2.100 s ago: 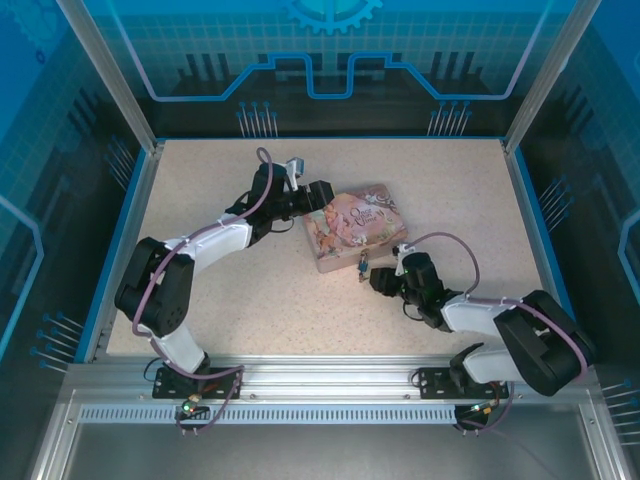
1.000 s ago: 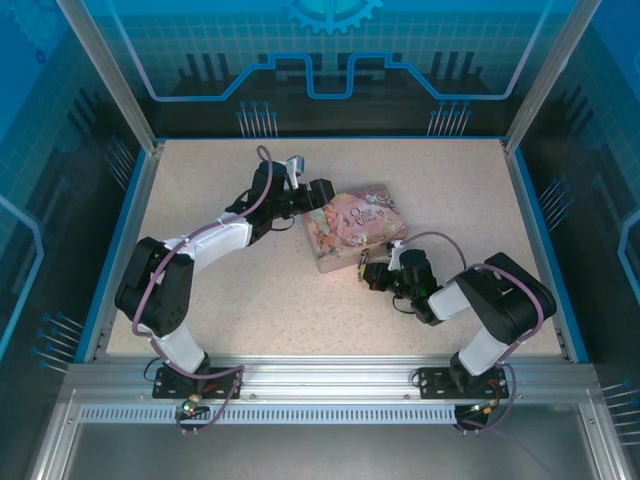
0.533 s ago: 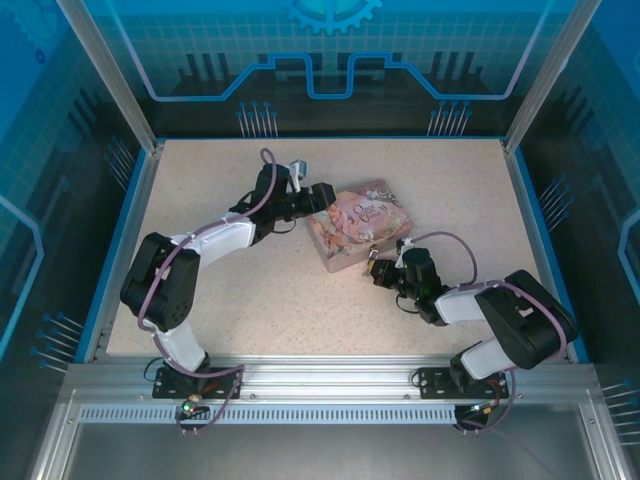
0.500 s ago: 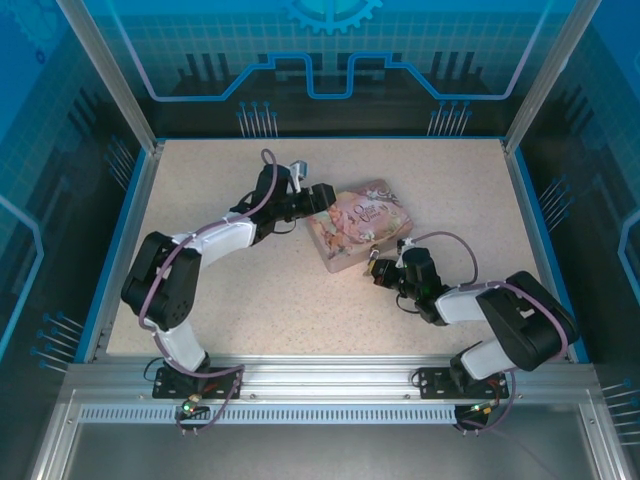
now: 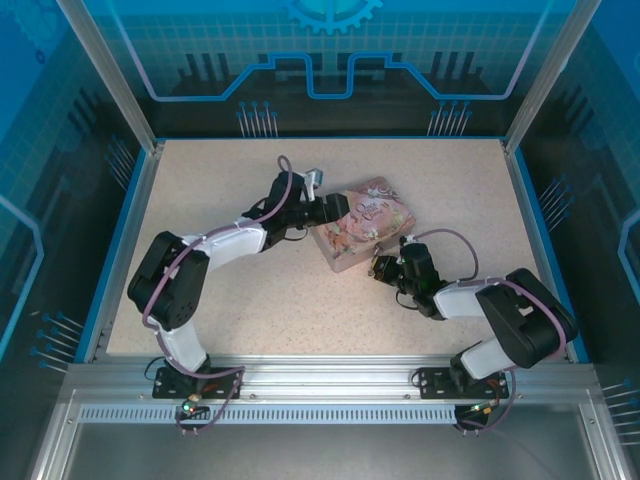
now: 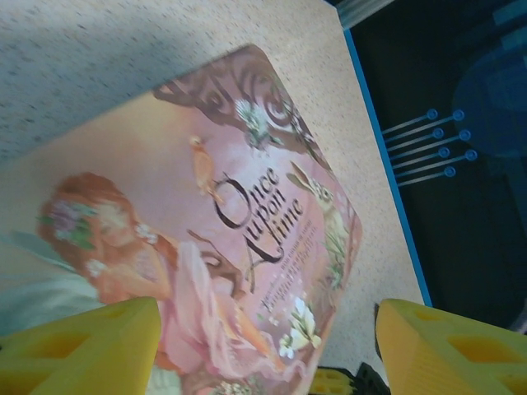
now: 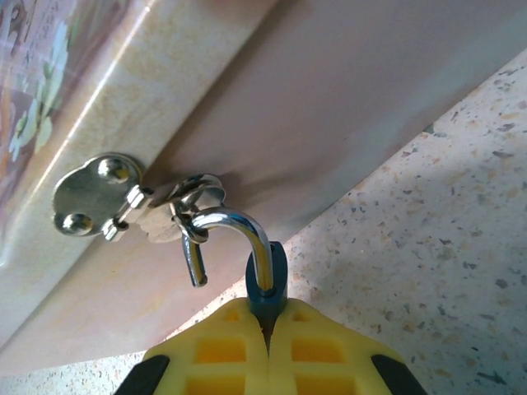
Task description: Unlock a padlock with a key
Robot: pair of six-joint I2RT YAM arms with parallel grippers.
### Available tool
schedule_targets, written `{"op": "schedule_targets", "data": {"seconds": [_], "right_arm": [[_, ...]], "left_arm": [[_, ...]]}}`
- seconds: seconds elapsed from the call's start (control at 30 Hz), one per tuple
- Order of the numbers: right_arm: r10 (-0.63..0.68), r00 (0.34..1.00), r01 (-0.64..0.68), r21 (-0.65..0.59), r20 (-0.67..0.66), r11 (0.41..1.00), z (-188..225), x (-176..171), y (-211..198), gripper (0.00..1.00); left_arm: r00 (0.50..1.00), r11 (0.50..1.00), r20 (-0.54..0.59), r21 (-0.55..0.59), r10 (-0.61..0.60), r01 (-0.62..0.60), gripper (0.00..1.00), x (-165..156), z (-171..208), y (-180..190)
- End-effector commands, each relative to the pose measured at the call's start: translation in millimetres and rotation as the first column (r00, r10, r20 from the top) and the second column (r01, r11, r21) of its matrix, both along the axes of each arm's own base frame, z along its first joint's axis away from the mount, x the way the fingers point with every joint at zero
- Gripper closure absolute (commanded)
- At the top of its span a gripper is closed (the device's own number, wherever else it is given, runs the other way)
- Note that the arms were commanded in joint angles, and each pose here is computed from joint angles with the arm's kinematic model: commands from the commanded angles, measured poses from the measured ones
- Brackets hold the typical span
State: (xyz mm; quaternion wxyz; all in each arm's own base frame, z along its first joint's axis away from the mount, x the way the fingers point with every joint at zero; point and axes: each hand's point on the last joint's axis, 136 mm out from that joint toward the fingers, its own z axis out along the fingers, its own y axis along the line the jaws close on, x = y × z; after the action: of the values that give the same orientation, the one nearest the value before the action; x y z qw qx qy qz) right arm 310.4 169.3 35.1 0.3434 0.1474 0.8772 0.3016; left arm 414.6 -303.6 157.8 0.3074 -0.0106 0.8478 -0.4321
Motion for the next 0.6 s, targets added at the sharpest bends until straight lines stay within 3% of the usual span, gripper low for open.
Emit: {"op": "schedule_targets", "data": {"seconds": [0.0,0.2,0.57], "right_arm": [[-0.029,1.0,0.029,0.008,0.009,1.0,3,10,-2,0.98],[-0.045,0.999,0.045,0.015,0.015,0.999,4,10,-5,0.98],[-0.095,0.995,0.094,0.021,0.028,0.995,15,19,-26,0.98]], "left_arm": [[0.999,0.998,0.01,-0.025,-0.053,0.053,0.3,0,0,-21],[0.996,0.996,-0.029,0.013,-0.085,0.085,0.3,-4,-20,-38],[0.993,0.993,-0.107,0.097,-0.051,0.061,0.3,-13,-62,-25]]}}
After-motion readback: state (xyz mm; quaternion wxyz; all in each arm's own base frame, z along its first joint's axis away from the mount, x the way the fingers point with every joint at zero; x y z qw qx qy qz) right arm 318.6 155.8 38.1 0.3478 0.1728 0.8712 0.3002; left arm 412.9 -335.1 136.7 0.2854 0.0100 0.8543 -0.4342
